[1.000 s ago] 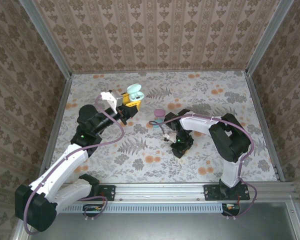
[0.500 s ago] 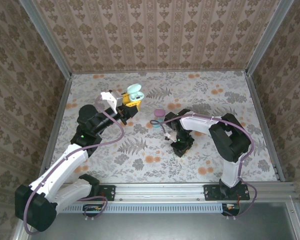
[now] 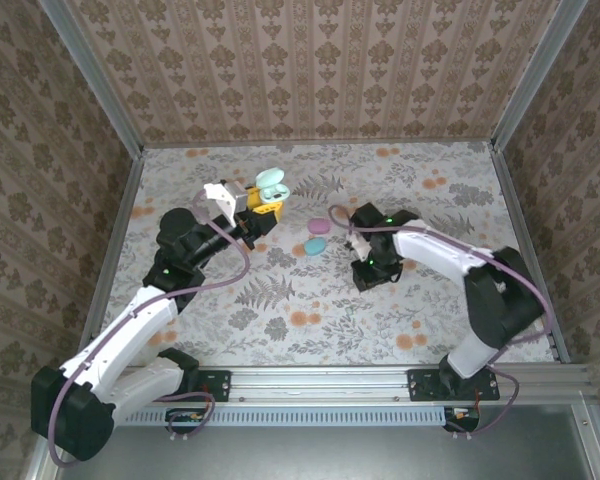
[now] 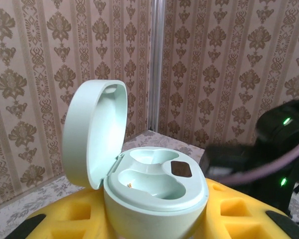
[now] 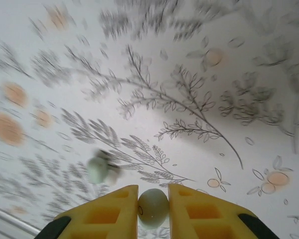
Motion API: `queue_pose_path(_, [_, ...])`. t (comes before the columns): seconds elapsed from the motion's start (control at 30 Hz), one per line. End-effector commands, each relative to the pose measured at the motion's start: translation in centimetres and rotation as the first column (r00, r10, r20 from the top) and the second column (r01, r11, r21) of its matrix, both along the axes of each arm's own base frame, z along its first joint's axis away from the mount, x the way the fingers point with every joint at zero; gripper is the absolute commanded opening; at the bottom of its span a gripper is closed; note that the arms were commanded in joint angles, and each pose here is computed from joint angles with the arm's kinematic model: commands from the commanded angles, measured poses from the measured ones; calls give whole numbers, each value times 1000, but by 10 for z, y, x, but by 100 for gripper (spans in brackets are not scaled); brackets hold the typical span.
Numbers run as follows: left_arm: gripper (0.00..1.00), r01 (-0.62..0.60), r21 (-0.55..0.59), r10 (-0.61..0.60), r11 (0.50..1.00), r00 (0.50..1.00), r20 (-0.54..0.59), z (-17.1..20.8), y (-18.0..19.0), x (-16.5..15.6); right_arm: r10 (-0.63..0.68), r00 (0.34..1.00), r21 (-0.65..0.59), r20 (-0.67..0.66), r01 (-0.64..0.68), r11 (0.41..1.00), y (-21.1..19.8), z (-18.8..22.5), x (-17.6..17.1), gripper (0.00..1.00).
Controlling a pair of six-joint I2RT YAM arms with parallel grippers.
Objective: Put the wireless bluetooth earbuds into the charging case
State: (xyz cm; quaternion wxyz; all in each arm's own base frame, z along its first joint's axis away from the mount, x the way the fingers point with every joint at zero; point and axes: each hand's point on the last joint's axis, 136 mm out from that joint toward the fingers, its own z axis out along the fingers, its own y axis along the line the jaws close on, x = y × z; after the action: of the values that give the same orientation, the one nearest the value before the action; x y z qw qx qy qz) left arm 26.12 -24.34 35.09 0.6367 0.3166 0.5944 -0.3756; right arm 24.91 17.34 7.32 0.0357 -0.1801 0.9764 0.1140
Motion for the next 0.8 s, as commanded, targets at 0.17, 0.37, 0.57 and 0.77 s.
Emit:
queue_pose_path(0.17, [26,103,8,-103,995,995,14,-15,-16,0,-261,938,548,230,97,831,46,144,30,23])
queue_pose_path(0.37, [26,219,35,-220,975,975,27,-23,-32,-10,-287,898,744,333,-63,665,69,241,33,24])
queue_pose_path(0.57, [26,273,61,-275,960,961,31,-29,-42,-18,-241,890,809,386,-201,552,93,295,28,25])
queue_pose_path(0.77, [26,292,62,-294,954,956,21,-29,-47,-20,-207,890,822,405,-255,509,109,316,30,25])
